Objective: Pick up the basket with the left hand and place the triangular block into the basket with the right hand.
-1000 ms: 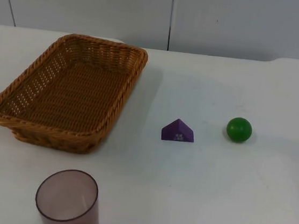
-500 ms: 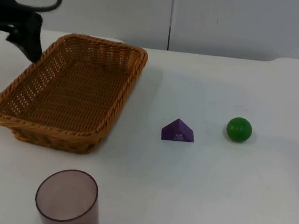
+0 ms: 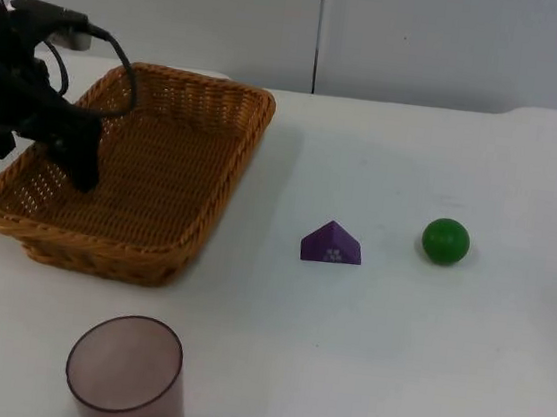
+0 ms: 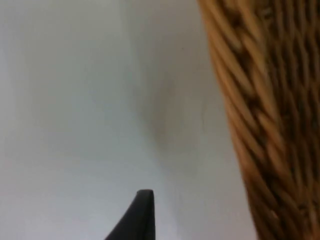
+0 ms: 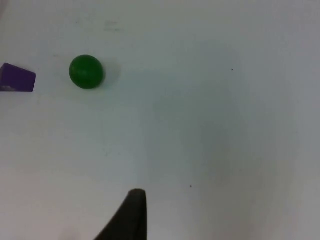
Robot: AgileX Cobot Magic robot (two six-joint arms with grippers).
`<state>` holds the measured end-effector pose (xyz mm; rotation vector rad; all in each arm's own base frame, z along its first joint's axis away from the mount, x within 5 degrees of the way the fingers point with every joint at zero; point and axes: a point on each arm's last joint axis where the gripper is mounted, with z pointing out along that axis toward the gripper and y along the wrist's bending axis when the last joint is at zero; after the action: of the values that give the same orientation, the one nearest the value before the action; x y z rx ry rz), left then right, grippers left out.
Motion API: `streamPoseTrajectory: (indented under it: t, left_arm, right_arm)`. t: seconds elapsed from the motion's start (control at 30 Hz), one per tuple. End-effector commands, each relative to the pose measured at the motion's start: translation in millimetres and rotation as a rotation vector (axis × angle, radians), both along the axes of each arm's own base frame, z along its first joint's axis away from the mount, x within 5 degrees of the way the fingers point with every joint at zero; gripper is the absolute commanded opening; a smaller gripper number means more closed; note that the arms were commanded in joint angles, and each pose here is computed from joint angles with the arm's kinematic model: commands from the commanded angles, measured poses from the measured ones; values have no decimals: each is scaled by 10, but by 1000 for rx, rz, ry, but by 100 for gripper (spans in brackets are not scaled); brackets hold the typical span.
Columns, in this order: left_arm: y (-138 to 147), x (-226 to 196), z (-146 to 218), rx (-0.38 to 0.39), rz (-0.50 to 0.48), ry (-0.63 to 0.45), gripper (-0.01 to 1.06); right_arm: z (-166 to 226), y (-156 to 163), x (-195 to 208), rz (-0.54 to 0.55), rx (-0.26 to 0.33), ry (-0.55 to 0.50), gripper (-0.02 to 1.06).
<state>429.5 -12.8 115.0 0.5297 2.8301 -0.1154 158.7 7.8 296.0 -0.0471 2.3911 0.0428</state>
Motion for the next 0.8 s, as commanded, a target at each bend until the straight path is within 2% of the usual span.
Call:
streamPoseTrajectory:
  t: [0.0,0.17,0.23,0.27,0.3,0.37,0.47,0.5,0.53,0.57,0.77]
  left_arm:
    - [3,52,-33,-20,3,-23,105]
    - [-16,84,-196,-43,7,-8,104]
    - [-19,94,-238,-49,17,-11,99]
    - [-19,95,-246,-49,17,-11,91]
    - [-19,95,-246,-49,17,-11,91]
    - [-19,100,-243,-50,20,-16,71]
    - [-15,109,-241,-51,41,-24,27]
    - [-15,109,-241,-51,41,-24,27]
    - [-15,113,-238,-52,46,-25,20]
    - [-14,133,-220,-55,57,-35,0]
    - [-19,204,81,-93,158,-77,0]
  right_arm:
    - [22,-6,14,-4,3,-11,105]
    - [26,-6,18,-4,2,-17,105]
    - [29,-6,21,-4,3,-22,105]
    - [29,-6,21,-4,3,-22,105]
    - [29,-6,21,-4,3,-22,105]
    - [29,-6,21,-4,3,-22,105]
    - [30,-6,22,-4,3,-23,105]
    - [30,-6,22,-4,3,-23,105]
    - [30,-6,22,-4,3,-23,105]
    - [30,-4,22,-5,5,-24,105]
    - [35,-1,20,-5,12,-27,105]
